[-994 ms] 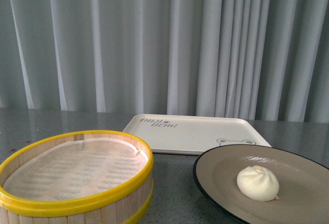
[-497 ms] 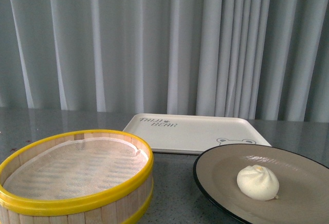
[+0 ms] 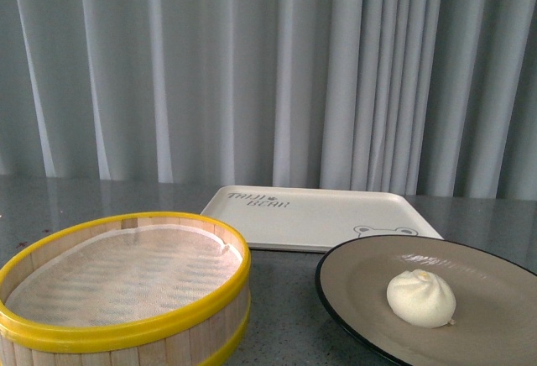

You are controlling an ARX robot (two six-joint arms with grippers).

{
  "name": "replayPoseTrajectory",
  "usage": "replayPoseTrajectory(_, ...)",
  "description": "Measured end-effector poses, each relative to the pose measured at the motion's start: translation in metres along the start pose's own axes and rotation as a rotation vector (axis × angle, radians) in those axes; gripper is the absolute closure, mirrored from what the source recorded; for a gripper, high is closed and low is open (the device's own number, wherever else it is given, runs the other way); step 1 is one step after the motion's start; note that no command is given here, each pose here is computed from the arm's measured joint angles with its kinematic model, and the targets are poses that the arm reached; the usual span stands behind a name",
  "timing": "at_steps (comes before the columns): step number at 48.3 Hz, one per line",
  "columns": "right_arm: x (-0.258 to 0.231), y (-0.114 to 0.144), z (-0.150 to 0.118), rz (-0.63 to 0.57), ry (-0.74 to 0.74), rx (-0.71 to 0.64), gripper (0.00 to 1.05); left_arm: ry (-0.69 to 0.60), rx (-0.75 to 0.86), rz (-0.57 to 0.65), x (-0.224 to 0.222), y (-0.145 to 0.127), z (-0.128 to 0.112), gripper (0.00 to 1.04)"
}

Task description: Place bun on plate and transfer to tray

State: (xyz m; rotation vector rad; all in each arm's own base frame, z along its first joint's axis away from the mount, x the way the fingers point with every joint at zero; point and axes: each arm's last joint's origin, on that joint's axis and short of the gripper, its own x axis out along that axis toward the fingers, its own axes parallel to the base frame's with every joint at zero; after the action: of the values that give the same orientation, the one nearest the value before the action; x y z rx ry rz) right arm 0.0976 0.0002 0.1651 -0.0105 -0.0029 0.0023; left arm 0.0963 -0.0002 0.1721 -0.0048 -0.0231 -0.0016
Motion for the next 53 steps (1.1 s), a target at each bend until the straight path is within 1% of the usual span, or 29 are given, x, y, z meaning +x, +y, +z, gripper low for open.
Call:
replayPoseTrajectory(11, 0.0, 0.0, 0.0, 0.0, 0.0, 0.0, 0.09, 0.0, 0.0, 0.0, 0.0, 0.0, 0.0, 0.07)
replayPoseTrajectory(12, 0.0, 0.0, 0.0, -0.015, 0.003, 0.003, 0.09, 0.0, 0.0, 0.0, 0.0, 0.0, 0.0, 0.07)
replayPoseTrajectory(13, 0.001, 0.0, 0.0, -0.055, 0.009, 0.004, 0.09, 0.0, 0.0, 0.0, 0.0, 0.0, 0.0, 0.07)
replayPoseTrajectory(15, 0.007, 0.002, 0.005, -0.233, -0.005, -0.046, 0.09, 0.0, 0.0, 0.0, 0.0, 0.0, 0.0, 0.07)
replayPoseTrajectory(16, 0.01, 0.003, 0.008, -0.272, -0.01, -0.064, 0.09, 0.0, 0.0, 0.004, 0.0, 0.0, 0.0, 0.07)
replayPoseTrajectory(17, 0.015, 0.004, 0.014, -0.282, -0.014, -0.124, 0.09, 0.0, 0.0, 0.002, 0.0, 0.0, 0.0, 0.07)
replayPoseTrajectory(19, 0.025, 0.008, 0.026, -0.218, -0.015, -0.231, 0.09, 0.0, 0.0, 0.0, 0.0, 0.0, 0.0, 0.07)
replayPoseTrajectory(20, 0.031, 0.01, 0.032, -0.164, 0.003, -0.304, 0.09, 0.0, 0.0, 0.0, 0.0, 0.0, 0.0, 0.07)
replayPoseTrajectory(24, 0.044, 0.017, 0.042, 0.0, 0.041, -0.494, 0.09, 0.0, 0.0, 0.0, 0.0, 0.0, 0.0, 0.07)
replayPoseTrajectory(25, 0.045, 0.017, 0.042, 0.015, 0.05, -0.519, 0.09, 0.0, 0.0, 0.0, 0.0, 0.0, 0.0, 0.07)
replayPoseTrajectory(28, 0.049, 0.024, 0.042, 0.164, 0.084, -0.665, 0.09, 0.0, 0.0, 0.0, 0.0, 0.0, 0.0, 0.07)
replayPoseTrajectory(29, 0.051, 0.027, 0.042, 0.233, 0.105, -0.727, 0.09, 0.0, 0.0, 0.0, 0.0, 0.0, 0.0, 0.07)
replayPoseTrajectory(30, 0.051, 0.029, 0.041, 0.268, 0.116, -0.756, 0.09, 0.0, 0.0, 0.0, 0.0, 0.0, 0.0, 0.07)
replayPoseTrajectory(33, 0.055, 0.035, 0.037, 0.41, 0.14, -0.903, 0.09, 0.0, 0.0, 0.0, 0.0, 0.0, 0.0, 0.07)
replayPoseTrajectory(36, 0.059, 0.038, 0.034, 0.491, 0.13, -0.99, 0.09, 0.0, 0.0, 0.0, 0.0, 0.0, 0.0, 0.07)
replayPoseTrajectory(40, 0.066, 0.04, 0.035, 0.562, 0.137, -1.056, 0.09, 0.0, 0.0, 0.0, 0.0, 0.0, 0.0, 0.07)
replayPoseTrajectory(51, 0.088, 0.041, 0.041, 0.666, 0.112, -1.2, 0.09, 0.0, 0.0, 0.0, 0.0, 0.0, 0.0, 0.07)
replayPoseTrajectory(53, 0.092, 0.04, 0.041, 0.7, 0.111, -1.227, 0.09, 0.0, 0.0, 0.0, 0.0, 0.0, 0.0, 0.07)
